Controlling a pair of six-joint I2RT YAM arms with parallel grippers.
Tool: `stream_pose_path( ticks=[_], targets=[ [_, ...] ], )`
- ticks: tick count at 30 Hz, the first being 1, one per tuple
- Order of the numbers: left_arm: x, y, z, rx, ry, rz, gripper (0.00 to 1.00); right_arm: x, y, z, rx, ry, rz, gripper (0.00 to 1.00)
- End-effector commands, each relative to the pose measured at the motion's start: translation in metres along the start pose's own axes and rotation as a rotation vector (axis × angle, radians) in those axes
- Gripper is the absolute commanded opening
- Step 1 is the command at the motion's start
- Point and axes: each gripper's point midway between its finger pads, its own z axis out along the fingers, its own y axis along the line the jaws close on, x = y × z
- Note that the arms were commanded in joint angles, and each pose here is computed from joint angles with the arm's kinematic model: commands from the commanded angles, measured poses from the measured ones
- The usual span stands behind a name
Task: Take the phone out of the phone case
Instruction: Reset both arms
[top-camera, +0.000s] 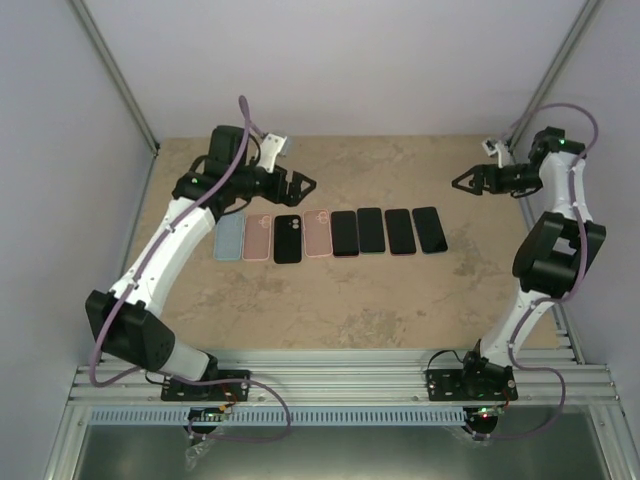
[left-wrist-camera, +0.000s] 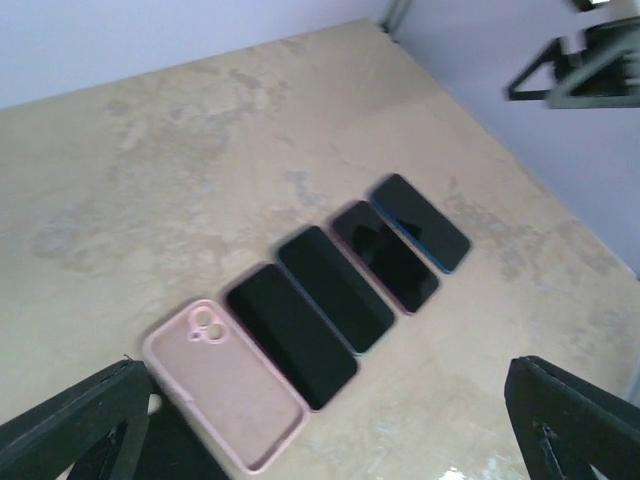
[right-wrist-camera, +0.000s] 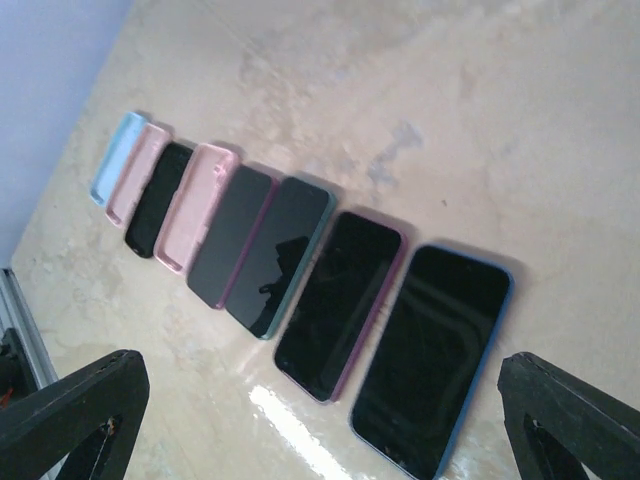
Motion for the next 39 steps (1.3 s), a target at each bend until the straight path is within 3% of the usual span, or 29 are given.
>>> stream_pose_path(
  ticks=[1,9,16,24,39],
  targets=[
    [0.002,0.049,-0.019,-0.138,0.062,-0.006,0.99,-0.023,0.042,-0.019,-0.054,-0.119,-0.065,0.98],
    [0.008,0.129,-0.061,-0.317,-0.048,-0.128,1.0,-0.033,0.106,-0.039,-0.057,-0.307,-0.212,0.98],
    [0.054,0.173,-0.079,-0.472,-0.02,-0.171,0.99,-0.007,0.106,-0.036,0.062,-0.336,-0.298,0.98],
    [0.106,0.178,-0.074,-0.485,0.013,-0.251,0.99,0.038,0.085,-0.014,0.146,-0.314,-0.312,0.98],
    [0.116,0.18,-0.087,-0.566,0.012,-0.25,0.99,0.05,0.084,-0.009,0.147,-0.317,-0.299,0.98]
  ],
)
